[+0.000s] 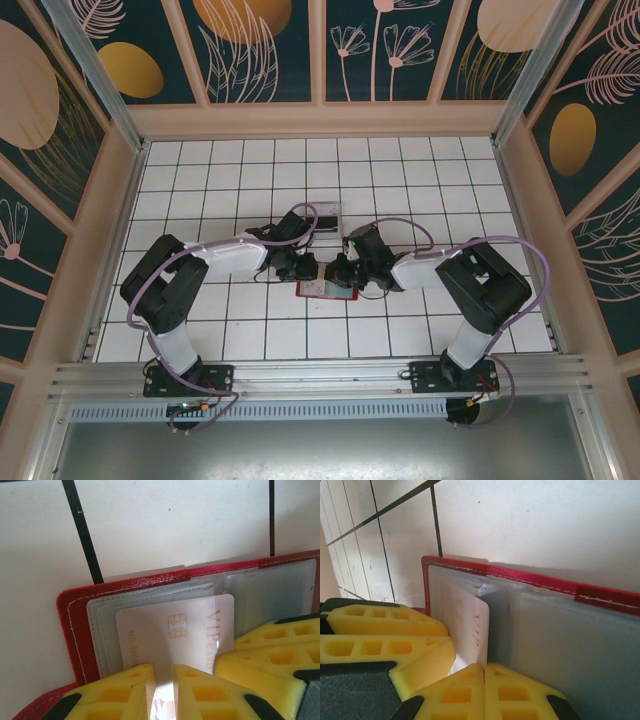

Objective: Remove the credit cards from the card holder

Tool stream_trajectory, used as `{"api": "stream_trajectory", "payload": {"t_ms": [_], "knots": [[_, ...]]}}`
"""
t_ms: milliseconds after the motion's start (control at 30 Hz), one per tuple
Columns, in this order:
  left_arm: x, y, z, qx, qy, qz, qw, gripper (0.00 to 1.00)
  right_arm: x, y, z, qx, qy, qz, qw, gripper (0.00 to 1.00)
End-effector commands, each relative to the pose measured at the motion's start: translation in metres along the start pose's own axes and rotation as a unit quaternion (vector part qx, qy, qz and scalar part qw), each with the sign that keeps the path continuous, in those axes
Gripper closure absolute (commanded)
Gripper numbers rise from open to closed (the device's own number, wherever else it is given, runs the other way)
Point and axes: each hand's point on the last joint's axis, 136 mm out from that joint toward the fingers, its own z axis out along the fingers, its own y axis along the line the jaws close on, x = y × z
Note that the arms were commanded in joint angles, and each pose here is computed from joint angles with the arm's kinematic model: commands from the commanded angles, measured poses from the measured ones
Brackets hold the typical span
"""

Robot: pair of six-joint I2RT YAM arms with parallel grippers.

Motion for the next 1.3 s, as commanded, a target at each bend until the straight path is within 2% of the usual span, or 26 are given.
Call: {"api": "stream_trajectory", "payload": {"t_ms": [0,700,1000,1267], "knots": [[0.018,0.032,0.008,-0.067,0.031,-0.004,0.997,0.79,0.001,-0.01,-0.008,0.035,-0.007,-0.003,0.999,0.96],[0.022,0.043,0.01,-0.092,0.039,-0.002,0.995,0.79,0.0,-0.018,-0.015,0.059,-0.014,-0.001,0.998,0.97],[0.023,0.046,0.01,-0.1,0.042,0.0,0.994,0.8,-0.001,-0.022,-0.017,0.07,-0.018,0.001,0.997,0.92],[0.022,0.045,0.009,-0.101,0.039,0.0,0.994,0.8,-0.001,-0.023,-0.017,0.067,-0.022,0.0,0.997,0.94]]}}
